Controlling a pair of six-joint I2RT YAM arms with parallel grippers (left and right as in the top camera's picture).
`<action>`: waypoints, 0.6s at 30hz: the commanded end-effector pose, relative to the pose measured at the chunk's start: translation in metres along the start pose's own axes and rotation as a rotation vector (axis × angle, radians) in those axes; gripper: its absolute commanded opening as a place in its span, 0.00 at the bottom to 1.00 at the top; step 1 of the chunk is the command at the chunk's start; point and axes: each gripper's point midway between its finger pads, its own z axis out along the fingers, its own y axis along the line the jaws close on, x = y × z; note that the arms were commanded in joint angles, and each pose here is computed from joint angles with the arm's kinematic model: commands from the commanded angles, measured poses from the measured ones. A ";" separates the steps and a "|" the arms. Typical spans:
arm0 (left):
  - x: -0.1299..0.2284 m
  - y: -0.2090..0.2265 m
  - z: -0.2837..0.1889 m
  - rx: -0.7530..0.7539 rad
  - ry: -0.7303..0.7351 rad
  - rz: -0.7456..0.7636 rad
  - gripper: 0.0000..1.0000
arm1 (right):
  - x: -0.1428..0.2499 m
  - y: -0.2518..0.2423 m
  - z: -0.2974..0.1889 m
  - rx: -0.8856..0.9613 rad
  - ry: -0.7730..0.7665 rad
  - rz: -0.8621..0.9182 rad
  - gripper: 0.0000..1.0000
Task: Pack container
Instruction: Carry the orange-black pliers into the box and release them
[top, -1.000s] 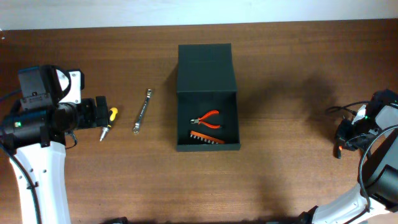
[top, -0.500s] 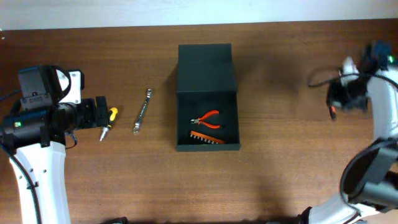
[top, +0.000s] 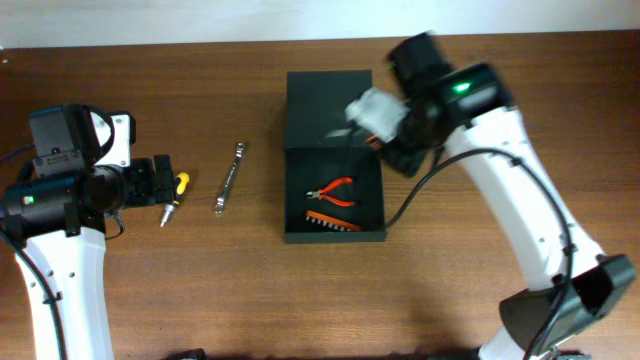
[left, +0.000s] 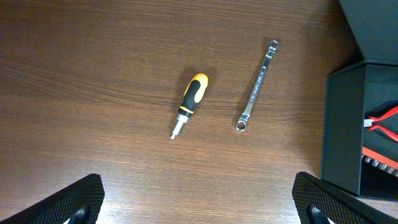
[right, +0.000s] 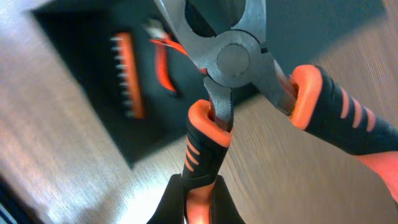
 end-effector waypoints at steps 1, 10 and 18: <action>-0.004 0.000 -0.003 -0.003 -0.012 0.015 0.99 | -0.015 0.022 0.019 -0.047 0.022 -0.167 0.04; -0.004 0.000 -0.003 -0.003 -0.012 0.015 0.99 | -0.018 0.041 0.080 -0.162 0.139 -0.199 0.04; -0.004 0.000 -0.003 -0.003 -0.011 0.015 0.99 | -0.012 0.054 0.141 -0.297 0.211 -0.173 0.04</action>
